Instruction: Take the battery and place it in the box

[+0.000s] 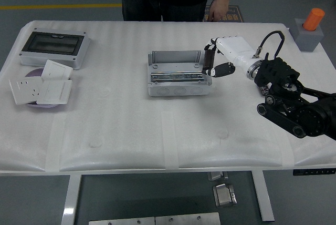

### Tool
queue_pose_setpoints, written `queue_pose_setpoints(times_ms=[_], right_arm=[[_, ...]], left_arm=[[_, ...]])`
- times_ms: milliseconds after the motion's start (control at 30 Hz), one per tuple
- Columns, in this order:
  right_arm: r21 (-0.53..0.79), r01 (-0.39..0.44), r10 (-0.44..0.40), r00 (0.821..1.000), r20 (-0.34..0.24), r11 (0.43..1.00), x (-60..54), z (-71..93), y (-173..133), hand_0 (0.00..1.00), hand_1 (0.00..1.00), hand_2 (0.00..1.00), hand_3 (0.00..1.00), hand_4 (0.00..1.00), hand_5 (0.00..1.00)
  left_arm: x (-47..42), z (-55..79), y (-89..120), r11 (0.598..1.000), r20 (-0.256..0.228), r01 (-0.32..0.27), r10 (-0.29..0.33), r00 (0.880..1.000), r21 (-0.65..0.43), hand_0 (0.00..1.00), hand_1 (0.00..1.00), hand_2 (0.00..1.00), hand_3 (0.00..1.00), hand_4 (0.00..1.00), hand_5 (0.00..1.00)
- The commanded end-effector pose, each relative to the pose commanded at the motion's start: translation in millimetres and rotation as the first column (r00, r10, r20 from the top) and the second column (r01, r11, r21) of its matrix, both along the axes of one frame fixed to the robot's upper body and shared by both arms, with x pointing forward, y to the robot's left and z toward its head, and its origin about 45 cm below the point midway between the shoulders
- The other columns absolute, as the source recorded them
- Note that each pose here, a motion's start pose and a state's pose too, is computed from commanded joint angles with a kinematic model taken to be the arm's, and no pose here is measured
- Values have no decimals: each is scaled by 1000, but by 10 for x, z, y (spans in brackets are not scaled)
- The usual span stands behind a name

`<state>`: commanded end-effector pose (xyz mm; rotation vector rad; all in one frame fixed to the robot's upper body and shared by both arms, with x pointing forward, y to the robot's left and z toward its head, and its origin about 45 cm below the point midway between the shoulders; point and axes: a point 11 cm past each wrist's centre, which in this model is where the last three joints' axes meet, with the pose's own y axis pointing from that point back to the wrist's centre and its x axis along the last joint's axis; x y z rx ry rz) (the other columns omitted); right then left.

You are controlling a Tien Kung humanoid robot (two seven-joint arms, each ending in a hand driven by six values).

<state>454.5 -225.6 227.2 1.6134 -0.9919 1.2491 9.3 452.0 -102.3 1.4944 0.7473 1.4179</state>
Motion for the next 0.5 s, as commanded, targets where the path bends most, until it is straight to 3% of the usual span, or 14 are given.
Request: queue_pose_setpoints(times_ms=[233, 267, 433, 467, 500], right_arm=[[-21, 7, -8, 999, -39, 1000, 136, -78, 197, 539, 593, 594, 618, 479, 114], [-22, 11, -12, 999, -44, 1000, 150, -92, 204, 573, 610, 611, 641, 630, 212], [-39, 22, -24, 997, -67, 999, 183, -165, 248, 573, 610, 611, 641, 630, 212], [-44, 22, -25, 997, -72, 999, 183, -180, 255, 759, 723, 721, 776, 848, 403], [-49, 22, -26, 997, -79, 999, 181, -197, 264, 759, 723, 721, 776, 848, 403]], left_arm=[[-10, 4, 15, 1000, -5, -3, 3, 1000, 1, 591, 617, 516, 665, 625, 371], [-11, 4, 15, 1000, -5, -3, 3, 1000, 1, 591, 617, 516, 666, 628, 373], [-18, 6, 21, 1000, -8, -2, 2, 1000, 1, 591, 617, 516, 666, 628, 373], [-20, 6, 22, 1000, -9, -2, 2, 1000, 1, 591, 617, 518, 666, 630, 375], [-24, 8, 26, 1000, -9, -3, 3, 1000, 2, 591, 617, 518, 666, 630, 375]])
